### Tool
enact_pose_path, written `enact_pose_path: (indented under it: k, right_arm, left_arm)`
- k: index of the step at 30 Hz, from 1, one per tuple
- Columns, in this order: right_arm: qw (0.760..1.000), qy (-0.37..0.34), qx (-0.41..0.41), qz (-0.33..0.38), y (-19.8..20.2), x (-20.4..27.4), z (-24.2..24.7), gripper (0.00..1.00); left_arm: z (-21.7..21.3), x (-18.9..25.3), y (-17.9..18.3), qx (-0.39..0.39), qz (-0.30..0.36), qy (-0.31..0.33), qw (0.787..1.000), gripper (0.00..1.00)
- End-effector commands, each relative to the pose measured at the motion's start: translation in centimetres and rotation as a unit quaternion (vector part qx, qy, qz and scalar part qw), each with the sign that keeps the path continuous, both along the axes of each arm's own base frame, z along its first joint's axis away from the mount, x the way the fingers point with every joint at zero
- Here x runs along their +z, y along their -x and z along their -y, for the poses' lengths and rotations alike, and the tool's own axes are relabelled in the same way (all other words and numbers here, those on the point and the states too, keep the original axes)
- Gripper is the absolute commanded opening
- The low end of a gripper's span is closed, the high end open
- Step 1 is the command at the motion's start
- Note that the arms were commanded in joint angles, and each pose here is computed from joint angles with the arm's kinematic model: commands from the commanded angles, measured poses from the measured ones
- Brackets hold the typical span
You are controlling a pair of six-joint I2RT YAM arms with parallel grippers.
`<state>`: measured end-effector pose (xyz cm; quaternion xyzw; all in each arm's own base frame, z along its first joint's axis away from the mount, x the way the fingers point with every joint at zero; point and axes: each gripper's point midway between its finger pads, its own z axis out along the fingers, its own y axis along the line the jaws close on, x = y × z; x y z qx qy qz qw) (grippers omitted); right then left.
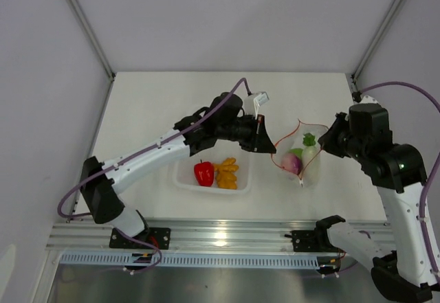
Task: Place the food in the zip-top bag and seal the zipper
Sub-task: Adjust the zipper food storage bag at the center of the board, then pick up the fake vegetable from the bin.
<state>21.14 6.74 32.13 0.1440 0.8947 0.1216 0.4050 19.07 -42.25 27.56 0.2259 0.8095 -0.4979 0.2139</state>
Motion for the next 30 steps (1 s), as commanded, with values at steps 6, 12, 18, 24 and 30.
enact_pose_path:
  k: [6, 12, 18, 24, 30]
  right_arm:
    - [0.995, 0.025, 0.006, -0.092, 0.0, -8.7, -0.2, 0.0]
    - [0.997, 0.042, -0.001, -0.064, -0.2, -5.8, 0.7, 0.0]
    - [0.998, 0.036, 0.007, -0.043, -0.3, -2.9, 0.5, 0.0]
    - [0.998, 0.026, 0.017, -0.056, -0.4, -4.6, -0.2, 0.0]
    - [0.998, 0.024, 0.021, -0.063, -0.5, -5.3, -0.4, 0.0]
  left_arm:
    - [1.6, -8.4, -1.7, -0.008, -0.04, -0.067, 0.997, 0.01]
    - [1.7, -5.1, -2.8, 0.005, 0.004, -0.048, 0.999, 0.01]
    - [0.6, -1.0, -3.4, 0.029, 0.053, -0.02, 0.998, 0.31]
    - [-2.8, 0.4, -4.3, 0.094, 0.089, -0.014, 0.991, 1.0]
    - [-8.1, -0.6, -6.0, 0.2, 0.102, -0.067, 0.972, 0.99]
